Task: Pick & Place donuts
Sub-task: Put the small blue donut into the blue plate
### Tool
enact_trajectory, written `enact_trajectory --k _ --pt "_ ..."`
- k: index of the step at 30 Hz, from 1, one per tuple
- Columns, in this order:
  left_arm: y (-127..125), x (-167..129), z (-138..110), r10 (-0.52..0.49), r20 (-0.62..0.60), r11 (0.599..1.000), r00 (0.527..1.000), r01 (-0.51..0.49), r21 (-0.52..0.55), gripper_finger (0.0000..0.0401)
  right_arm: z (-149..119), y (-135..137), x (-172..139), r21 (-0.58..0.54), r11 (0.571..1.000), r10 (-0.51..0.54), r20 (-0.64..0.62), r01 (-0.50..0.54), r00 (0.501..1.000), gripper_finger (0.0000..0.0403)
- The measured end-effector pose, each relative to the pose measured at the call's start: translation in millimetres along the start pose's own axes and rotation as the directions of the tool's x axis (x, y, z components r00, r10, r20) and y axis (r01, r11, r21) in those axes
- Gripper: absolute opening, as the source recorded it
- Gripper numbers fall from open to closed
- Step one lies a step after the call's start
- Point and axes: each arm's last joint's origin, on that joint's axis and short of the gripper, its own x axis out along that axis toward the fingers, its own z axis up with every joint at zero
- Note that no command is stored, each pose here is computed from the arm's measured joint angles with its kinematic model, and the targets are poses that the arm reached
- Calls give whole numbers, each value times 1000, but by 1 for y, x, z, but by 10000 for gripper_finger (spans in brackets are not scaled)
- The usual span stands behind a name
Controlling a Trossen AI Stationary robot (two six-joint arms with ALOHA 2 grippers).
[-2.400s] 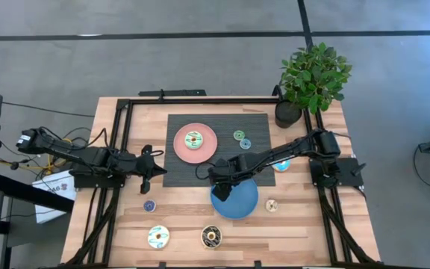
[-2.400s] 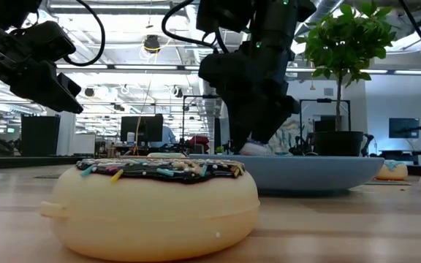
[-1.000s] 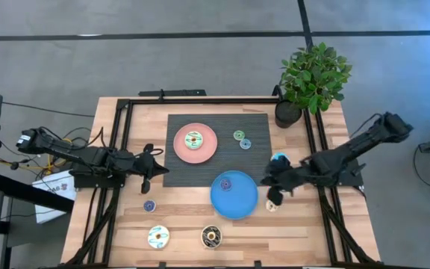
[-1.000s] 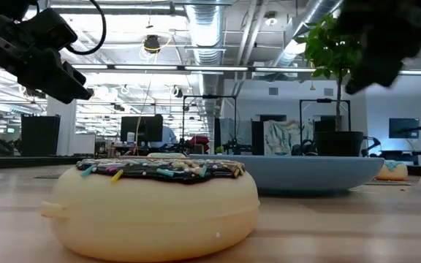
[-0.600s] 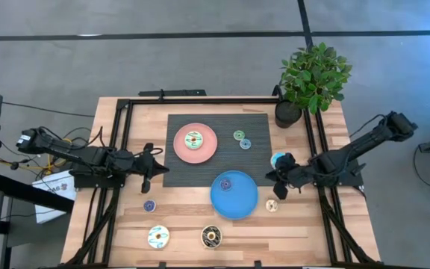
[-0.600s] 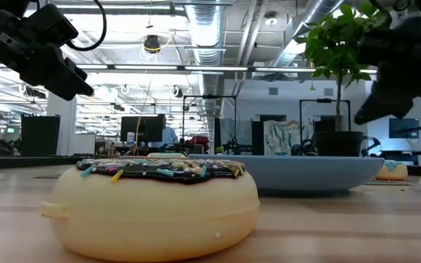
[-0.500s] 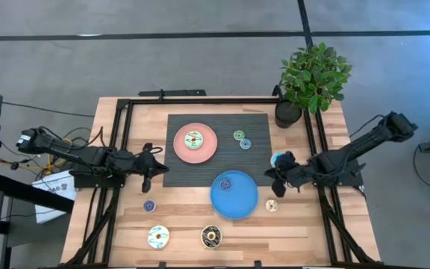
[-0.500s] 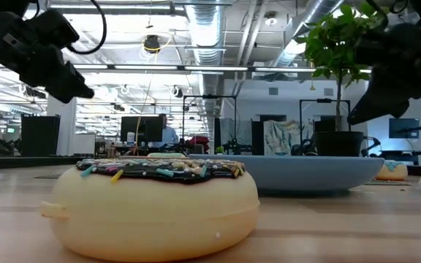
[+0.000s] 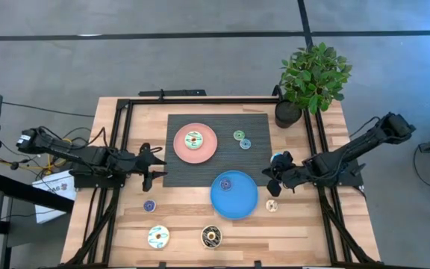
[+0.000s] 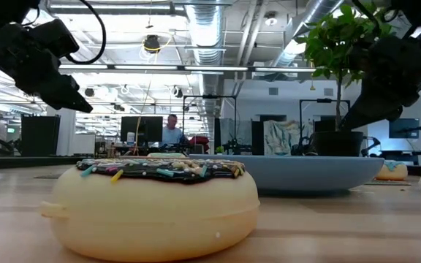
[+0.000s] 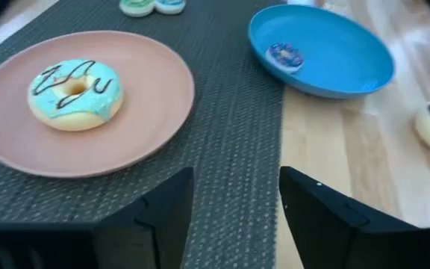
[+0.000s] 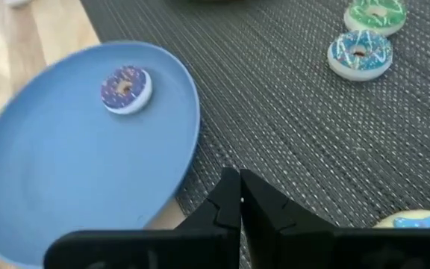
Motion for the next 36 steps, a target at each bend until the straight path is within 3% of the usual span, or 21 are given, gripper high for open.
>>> enact_trajectory --k 6,10,15,19,22,26,36 --pt "-17 5 23 26 -155 999 988 -21 33 181 -5 3 9 -20 1000 -22 -25 22 999 1" --pt "-36 14 42 114 -311 993 943 -94 76 181 -9 3 15 -39 998 -47 -49 46 998 1" --pt "-53 24 57 285 -549 954 786 -289 82 181 -11 3 18 -48 997 -58 -60 55 997 1" --pt "-63 25 57 407 -672 866 619 -494 70 181 -11 3 18 -49 998 -53 -65 50 996 1" --pt "-73 25 51 416 -720 818 555 -574 31 181 -12 3 18 -52 997 -52 -66 49 996 1" --pt "-89 22 40 362 -767 807 530 -590 -27 180 -12 3 18 -52 997 -53 -66 50 996 1" --pt "-117 8 26 292 -766 771 572 -615 -166 180 -12 4 18 -75 996 -51 -65 46 997 1"
